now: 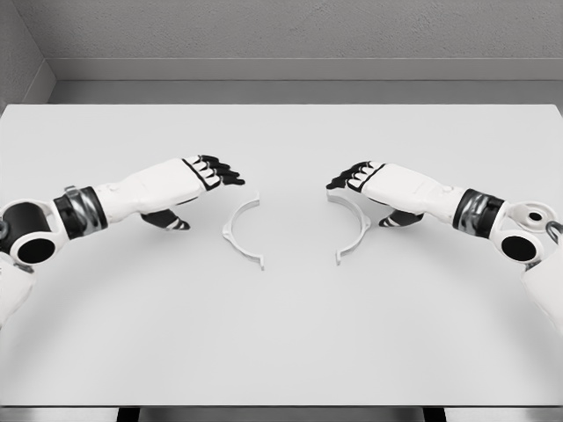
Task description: Assemble PVC drainage pipe clamps
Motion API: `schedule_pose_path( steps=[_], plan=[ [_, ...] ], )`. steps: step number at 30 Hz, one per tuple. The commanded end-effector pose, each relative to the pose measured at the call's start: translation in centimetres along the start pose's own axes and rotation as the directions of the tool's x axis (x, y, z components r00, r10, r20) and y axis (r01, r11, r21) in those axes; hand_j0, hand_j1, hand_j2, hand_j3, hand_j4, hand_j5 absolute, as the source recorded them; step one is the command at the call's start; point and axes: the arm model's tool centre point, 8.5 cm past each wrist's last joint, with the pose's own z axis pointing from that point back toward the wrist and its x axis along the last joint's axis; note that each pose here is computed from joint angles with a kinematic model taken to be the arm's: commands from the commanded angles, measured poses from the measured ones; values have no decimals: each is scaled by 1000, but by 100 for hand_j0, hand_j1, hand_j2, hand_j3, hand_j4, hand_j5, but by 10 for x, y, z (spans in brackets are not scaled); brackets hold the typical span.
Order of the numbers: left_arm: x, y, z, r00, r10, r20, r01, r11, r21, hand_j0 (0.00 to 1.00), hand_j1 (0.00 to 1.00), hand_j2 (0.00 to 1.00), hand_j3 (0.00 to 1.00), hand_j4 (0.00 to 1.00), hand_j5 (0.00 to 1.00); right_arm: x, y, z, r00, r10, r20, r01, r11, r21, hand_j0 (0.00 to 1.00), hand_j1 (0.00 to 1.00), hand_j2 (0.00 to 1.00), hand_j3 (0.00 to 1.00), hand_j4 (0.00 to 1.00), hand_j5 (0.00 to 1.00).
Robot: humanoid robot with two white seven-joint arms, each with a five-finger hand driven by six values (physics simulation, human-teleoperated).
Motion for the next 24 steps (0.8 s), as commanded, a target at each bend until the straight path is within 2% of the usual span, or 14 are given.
schedule_pose_path(
  steps=[1,18,22,24],
  plan=[
    [-1,-4,-4,1000,15,-4,-15,1000,0,100,100,100,100,100,100,-1,0,0,1000,-8,-2,8,1000,-4,96,96,96,96,96,96],
    [-1,-8,-19,999,41,-4,-41,999,12,100,100,100,100,100,100,8,0,-13,1000,-11,21,11,1000,-17,96,96,96,96,96,96],
    [-9,-11,-21,993,82,-82,-84,996,-19,100,100,100,100,100,100,9,0,-14,1000,-11,23,12,1000,-17,96,96,96,96,96,96],
    [-9,-11,-21,993,85,-88,-87,996,-19,100,100,100,100,100,100,9,-2,-15,1000,-9,24,10,1000,-19,96,96,96,96,96,96]
  ],
)
